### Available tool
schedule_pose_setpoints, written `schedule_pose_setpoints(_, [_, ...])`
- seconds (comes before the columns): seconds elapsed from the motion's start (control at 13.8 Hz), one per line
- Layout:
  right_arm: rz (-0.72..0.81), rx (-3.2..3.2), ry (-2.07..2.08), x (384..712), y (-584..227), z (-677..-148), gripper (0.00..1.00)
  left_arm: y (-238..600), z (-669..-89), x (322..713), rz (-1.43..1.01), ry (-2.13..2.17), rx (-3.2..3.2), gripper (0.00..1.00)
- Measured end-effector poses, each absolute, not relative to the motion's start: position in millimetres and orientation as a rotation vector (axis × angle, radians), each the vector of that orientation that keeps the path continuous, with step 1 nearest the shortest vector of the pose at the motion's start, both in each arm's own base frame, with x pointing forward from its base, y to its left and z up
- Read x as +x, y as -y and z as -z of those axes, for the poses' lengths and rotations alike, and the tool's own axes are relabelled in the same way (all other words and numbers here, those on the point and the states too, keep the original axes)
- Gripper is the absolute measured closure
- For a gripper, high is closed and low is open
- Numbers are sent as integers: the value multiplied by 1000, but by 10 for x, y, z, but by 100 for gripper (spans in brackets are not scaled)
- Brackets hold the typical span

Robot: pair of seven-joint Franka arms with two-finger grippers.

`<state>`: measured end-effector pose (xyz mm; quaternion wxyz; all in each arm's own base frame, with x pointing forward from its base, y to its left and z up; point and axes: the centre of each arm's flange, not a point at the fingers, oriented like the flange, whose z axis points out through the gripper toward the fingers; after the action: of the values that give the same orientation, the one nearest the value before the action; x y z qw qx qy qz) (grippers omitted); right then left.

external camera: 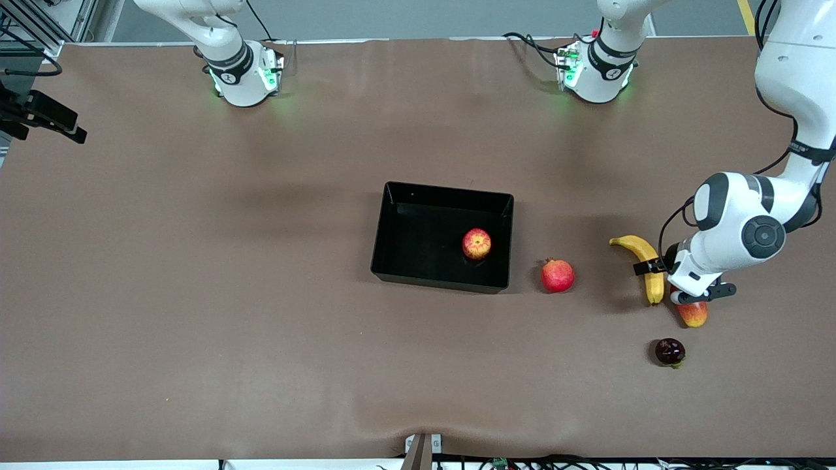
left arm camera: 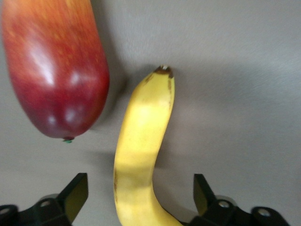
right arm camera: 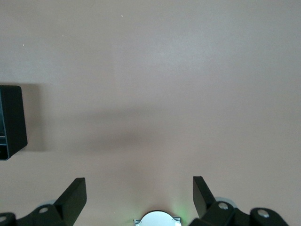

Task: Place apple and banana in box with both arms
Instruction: 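Lower the left gripper onto the yellow banana and close it, then lift the banana and carry it over the tray with the left gripper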

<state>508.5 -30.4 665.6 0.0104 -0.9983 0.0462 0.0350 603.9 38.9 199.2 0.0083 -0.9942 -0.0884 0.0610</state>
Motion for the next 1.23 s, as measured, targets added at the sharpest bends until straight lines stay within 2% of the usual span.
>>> schedule_pose_setpoints(0.07, [-110, -3115, -146, 5086, 311, -6654, 0, -384, -1955, 6030, -200, 276, -3109, 7])
schedule_pose_setpoints(0.44, [-109, -3105, -138, 5106, 315, -6635, 0, -375, -1942, 6030, -206, 272, -3109, 63])
schedule_pose_setpoints(0.58, [-104, -3105, -142, 5151, 335, -6595, 0, -360, -2081, 6064, -191, 264, -3101, 63])
schedule_pose_setpoints(0.73, [-106, -3106, -148, 5222, 356, -6518, 0, -126, -2461, 6123, -170, 202, -3092, 63])
schedule_pose_setpoints(1.02, [-123, -3106, -151, 5305, 369, -6409, 0, 1073, -3535, 6088, -147, 85, -3079, 63])
schedule_pose_setpoints(1.23, [-125, -3105, -154, 5305, 379, -6407, 0, 2076, -3980, 5890, -110, 45, -3106, 63])
